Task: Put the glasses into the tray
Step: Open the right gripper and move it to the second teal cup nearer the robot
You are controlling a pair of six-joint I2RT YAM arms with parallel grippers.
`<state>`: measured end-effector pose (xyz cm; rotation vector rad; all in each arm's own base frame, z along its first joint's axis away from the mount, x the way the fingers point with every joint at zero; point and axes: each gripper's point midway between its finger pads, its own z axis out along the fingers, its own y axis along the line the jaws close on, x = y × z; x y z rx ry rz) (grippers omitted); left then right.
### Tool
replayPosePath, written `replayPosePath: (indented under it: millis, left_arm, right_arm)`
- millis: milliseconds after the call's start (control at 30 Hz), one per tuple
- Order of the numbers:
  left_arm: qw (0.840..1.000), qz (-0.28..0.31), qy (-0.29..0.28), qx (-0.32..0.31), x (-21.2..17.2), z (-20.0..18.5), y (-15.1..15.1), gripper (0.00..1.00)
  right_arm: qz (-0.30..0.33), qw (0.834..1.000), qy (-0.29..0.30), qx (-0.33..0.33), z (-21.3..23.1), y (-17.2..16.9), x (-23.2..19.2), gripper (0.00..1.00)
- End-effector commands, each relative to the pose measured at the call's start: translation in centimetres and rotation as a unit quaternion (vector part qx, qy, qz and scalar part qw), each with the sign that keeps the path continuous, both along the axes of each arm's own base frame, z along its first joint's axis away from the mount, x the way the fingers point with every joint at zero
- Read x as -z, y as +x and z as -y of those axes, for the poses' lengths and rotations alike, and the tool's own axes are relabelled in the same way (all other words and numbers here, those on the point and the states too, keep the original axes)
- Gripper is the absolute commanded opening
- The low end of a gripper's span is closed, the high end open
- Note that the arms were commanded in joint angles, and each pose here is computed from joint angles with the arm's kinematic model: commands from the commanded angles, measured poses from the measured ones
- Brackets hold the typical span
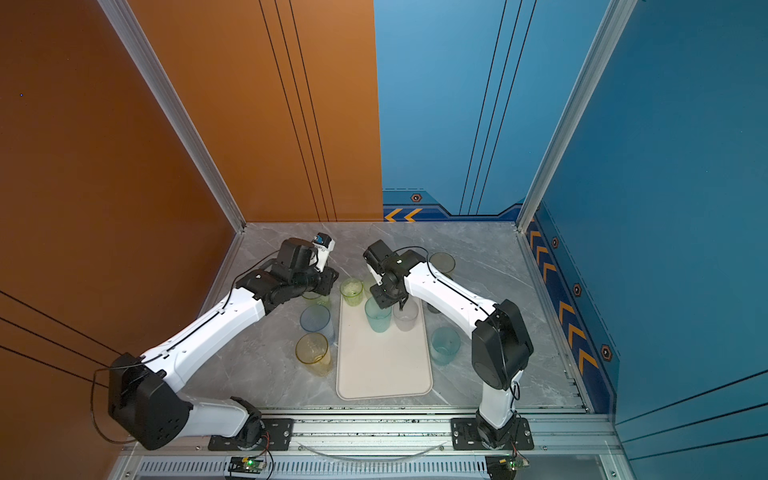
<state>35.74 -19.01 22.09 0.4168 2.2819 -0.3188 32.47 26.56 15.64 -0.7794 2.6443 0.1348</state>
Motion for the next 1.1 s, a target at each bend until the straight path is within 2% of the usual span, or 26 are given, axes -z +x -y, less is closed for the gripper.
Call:
replayPosePath:
  millis: [0, 67, 200, 367, 533, 800, 1067]
  left_arm:
    - [1.0, -0.003, 0.015, 0.005, 0.1, 0.1, -0.2, 0.3]
    - [1.0, -0.002, 0.02, 0.006, 0.1, 0.1, -0.3, 0.3]
    - [1.0, 0.003, 0.025, 0.006, -0.2, 0.1, -0.6, 0.3]
    - [1.0, 0.008, 0.025, 0.012, -0.6, 0.3, -0.7, 0.31]
    - [0.999, 0.012, 0.025, 0.02, -0.9, 0.9, -0.6, 0.3]
    - [0.999, 0.012, 0.027, 0.027, -0.9, 1.3, -0.8, 0.3]
    - [0.999, 0.008, 0.026, 0.036, -0.6, 1.8, -0.7, 0.3]
  right_arm:
    - [0.008, 1.0, 0.018, -0.001, 0.4, -0.7, -1.4, 0.26]
    - [0.013, 0.999, 0.029, 0.005, 0.9, -1.3, -2.3, 0.26]
    - [0.032, 0.996, 0.05, 0.064, 4.7, -1.5, -4.0, 0.27]
    - [0.048, 0.986, 0.074, 0.139, 9.8, -3.6, -5.2, 0.25]
    - [0.044, 0.977, 0.055, 0.199, 14.3, -6.3, -5.5, 0.21]
    - [-0.02, 0.954, 0.017, 0.297, 20.5, -10.9, -2.6, 0.2]
    - [-0.061, 0.946, 0.021, 0.317, 21.1, -12.4, 0.1, 0.18]
